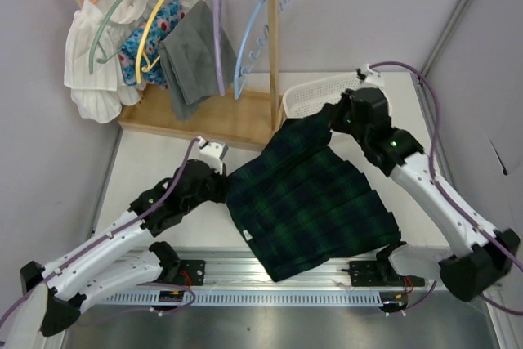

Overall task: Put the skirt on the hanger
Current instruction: Move the skirt to the center of the board

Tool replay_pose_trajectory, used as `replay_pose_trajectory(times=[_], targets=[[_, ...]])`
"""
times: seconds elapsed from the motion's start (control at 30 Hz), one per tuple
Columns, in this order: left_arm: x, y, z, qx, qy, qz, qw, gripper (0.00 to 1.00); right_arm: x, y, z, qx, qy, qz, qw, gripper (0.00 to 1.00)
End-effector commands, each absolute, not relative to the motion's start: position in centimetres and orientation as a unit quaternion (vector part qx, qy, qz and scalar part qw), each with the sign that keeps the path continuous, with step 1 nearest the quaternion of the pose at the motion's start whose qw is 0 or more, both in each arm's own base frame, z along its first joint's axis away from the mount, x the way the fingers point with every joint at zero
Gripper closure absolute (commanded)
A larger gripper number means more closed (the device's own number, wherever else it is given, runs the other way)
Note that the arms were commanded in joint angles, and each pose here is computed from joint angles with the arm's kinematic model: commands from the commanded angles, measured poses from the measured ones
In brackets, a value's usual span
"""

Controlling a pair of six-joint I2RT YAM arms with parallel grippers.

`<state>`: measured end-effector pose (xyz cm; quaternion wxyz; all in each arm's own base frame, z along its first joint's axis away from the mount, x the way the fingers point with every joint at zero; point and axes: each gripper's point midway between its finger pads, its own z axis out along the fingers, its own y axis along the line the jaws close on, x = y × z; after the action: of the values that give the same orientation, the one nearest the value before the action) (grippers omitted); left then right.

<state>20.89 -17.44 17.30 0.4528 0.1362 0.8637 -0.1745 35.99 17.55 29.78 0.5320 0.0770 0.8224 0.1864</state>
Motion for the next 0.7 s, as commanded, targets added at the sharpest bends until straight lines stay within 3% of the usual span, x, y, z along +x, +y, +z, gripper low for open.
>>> replay_pose_trajectory(times=[0.0, 0.33, 0.67], targets=[[18.4, -20.3, 18.0, 0.206, 0.848, -0.218, 0.438, 1.00, 31.9, 14.1, 31.1, 0.128, 0.810, 0.191, 0.539, 1.00], [10.5, -26.9, 16.1, 0.334, 0.821, -0.278, 0.370, 1.00, 20.5, 7.7, 26.7, 0.221, 0.838, 0.174, 0.467, 1.00], [3.1, -30.6, 13.4, 0.379, 0.813, -0.303, 0.322, 1.00, 12.7, 3.5, 22.0, 0.320, 0.848, 0.151, 0.394, 1.00]])
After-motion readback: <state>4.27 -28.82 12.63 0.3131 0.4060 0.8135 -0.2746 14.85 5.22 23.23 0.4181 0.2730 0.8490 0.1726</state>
